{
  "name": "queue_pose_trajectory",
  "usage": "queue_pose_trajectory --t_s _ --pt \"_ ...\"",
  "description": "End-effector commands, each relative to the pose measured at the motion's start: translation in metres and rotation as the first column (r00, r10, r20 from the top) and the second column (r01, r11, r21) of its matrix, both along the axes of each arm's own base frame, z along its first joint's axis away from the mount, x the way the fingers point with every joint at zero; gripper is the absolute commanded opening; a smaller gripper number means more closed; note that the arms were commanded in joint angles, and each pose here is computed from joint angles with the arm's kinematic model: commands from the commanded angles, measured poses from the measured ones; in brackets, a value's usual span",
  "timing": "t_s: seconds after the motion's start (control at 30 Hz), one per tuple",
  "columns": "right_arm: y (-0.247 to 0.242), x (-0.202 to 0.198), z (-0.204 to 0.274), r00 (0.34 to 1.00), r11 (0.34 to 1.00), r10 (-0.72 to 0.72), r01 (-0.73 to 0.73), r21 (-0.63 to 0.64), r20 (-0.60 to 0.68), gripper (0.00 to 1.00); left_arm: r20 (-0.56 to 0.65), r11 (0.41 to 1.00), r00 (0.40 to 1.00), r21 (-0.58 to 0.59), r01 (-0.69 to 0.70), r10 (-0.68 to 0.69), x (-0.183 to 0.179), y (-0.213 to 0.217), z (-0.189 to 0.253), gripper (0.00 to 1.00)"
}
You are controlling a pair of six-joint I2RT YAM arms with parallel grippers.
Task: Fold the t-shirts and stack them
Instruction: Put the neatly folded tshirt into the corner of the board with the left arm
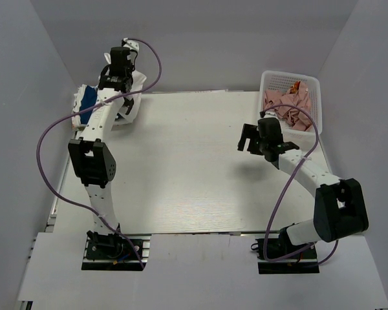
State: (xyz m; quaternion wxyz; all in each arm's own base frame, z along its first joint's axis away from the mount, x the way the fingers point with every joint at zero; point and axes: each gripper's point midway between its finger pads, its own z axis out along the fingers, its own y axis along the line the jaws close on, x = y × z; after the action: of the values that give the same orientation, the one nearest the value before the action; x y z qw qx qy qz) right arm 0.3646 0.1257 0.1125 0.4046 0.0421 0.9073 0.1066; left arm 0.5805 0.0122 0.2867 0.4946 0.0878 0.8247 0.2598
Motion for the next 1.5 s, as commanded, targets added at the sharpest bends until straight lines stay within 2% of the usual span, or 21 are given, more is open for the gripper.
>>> queue_pose_trajectory --t_s 0.0,0.33,0.37,0.6,0.63,0.73,0.77,0.8,0.83,1.0,1.1,1.13,1.17,1.23,1.27,1.3,1.33,1.37,1.4,1.43,1.47 --pt "0.01 0.015 0.022 0.998 0.998 0.007 -0.01 0.054 0.056 0.9 0.239 0.998 0.971 -0.047 0.037 -0.024 -0.016 0.01 0.104 0.0" --pt "0.006 0.033 0.033 0.998 1.0 -0.02 0.019 0.017 0.061 0.9 0.157 0.996 0.985 -0.064 -0.066 0.075 0.022 0.072 0.034 0.0" --pt "0.006 0.035 0.029 0.999 1.0 -0.021 0.021 0.014 0.049 0.9 0.131 0.995 0.988 -0.067 -0.079 0.087 0.029 0.085 0.017 0.0" --pt "0.019 0.05 0.039 0.999 0.999 0.002 -0.004 0.046 0.044 0.9 0.129 0.981 0.974 -0.084 -0.175 0.185 0.05 0.143 -0.023 0.0" --pt "0.021 0.05 0.04 0.999 0.999 0.004 -0.006 0.044 0.043 0.9 0.131 0.977 0.97 -0.08 -0.197 0.206 0.05 0.152 -0.027 0.14" --pt "0.022 0.052 0.041 0.999 0.999 0.002 -0.004 0.054 0.046 0.9 0.153 0.962 0.95 -0.08 -0.262 0.271 0.048 0.177 -0.029 0.63" --pt "0.024 0.052 0.042 0.999 0.998 0.007 -0.009 0.058 0.044 0.9 0.179 0.962 0.946 -0.083 -0.26 0.271 0.05 0.177 -0.02 0.92" --pt "0.023 0.052 0.042 0.999 0.998 0.005 -0.008 0.058 0.043 0.9 0.182 0.96 0.944 -0.097 -0.261 0.275 0.049 0.181 -0.021 0.97" --pt "0.023 0.051 0.04 0.999 0.998 0.006 -0.008 0.059 0.039 0.9 0.2 0.96 0.941 -0.115 -0.254 0.273 0.051 0.179 -0.015 1.0" --pt "0.021 0.049 0.053 0.998 0.999 0.015 -0.018 0.051 0.067 0.9 0.21 0.961 0.943 -0.15 -0.231 0.26 0.048 0.168 0.0 1.0" --pt "0.018 0.043 0.064 0.996 0.998 0.012 -0.017 0.059 0.09 0.9 0.192 0.957 0.954 -0.224 -0.183 0.228 0.04 0.148 0.01 1.0" --pt "0.019 0.042 0.067 0.995 0.998 0.012 -0.018 0.063 0.099 0.9 0.22 0.954 0.956 -0.269 -0.132 0.194 0.034 0.137 0.03 1.0" --pt "0.02 0.037 0.074 0.993 0.997 0.023 -0.032 0.075 0.119 0.9 0.222 0.93 0.954 -0.349 -0.117 0.203 0.029 0.127 0.034 1.0" --pt "0.018 0.029 0.075 0.991 0.996 0.026 -0.037 0.086 0.128 0.9 0.124 0.892 0.982 -0.445 -0.072 0.141 0.011 0.102 0.013 1.0" --pt "0.016 0.025 0.079 0.99 0.996 0.017 -0.029 0.082 0.142 0.9 0.149 0.86 0.979 -0.508 -0.046 0.141 -0.007 0.086 0.037 1.0" --pt "0.013 0.021 0.071 0.992 0.997 0.007 -0.016 0.075 0.129 0.9 0.129 0.834 0.982 -0.55 -0.044 0.137 -0.019 0.077 0.034 1.0" --pt "0.011 0.015 0.071 0.991 0.997 0.006 -0.017 0.079 0.134 0.9 0.047 0.791 0.996 -0.611 -0.036 0.082 -0.033 0.054 -0.003 1.0" --pt "0.012 0.011 0.075 0.99 0.995 0.007 -0.021 0.098 0.144 0.9 0.043 0.736 0.997 -0.677 -0.021 0.068 -0.046 0.036 -0.007 1.0" --pt "0.01 0.002 0.065 0.991 0.995 0.006 -0.02 0.101 0.131 0.9 0.167 0.713 0.986 -0.694 0.099 0.026 -0.064 0.018 0.035 1.0" --pt "0.01 -0.006 0.061 0.992 0.994 0.012 -0.025 0.111 0.123 0.9 0.106 0.624 0.993 -0.774 0.112 -0.047 -0.1 -0.021 -0.014 1.0" --pt "0.008 -0.007 0.07 0.99 0.992 0.005 -0.022 0.122 0.144 0.9 0.103 0.603 0.993 -0.789 0.115 -0.054 -0.101 -0.032 -0.014 1.0"
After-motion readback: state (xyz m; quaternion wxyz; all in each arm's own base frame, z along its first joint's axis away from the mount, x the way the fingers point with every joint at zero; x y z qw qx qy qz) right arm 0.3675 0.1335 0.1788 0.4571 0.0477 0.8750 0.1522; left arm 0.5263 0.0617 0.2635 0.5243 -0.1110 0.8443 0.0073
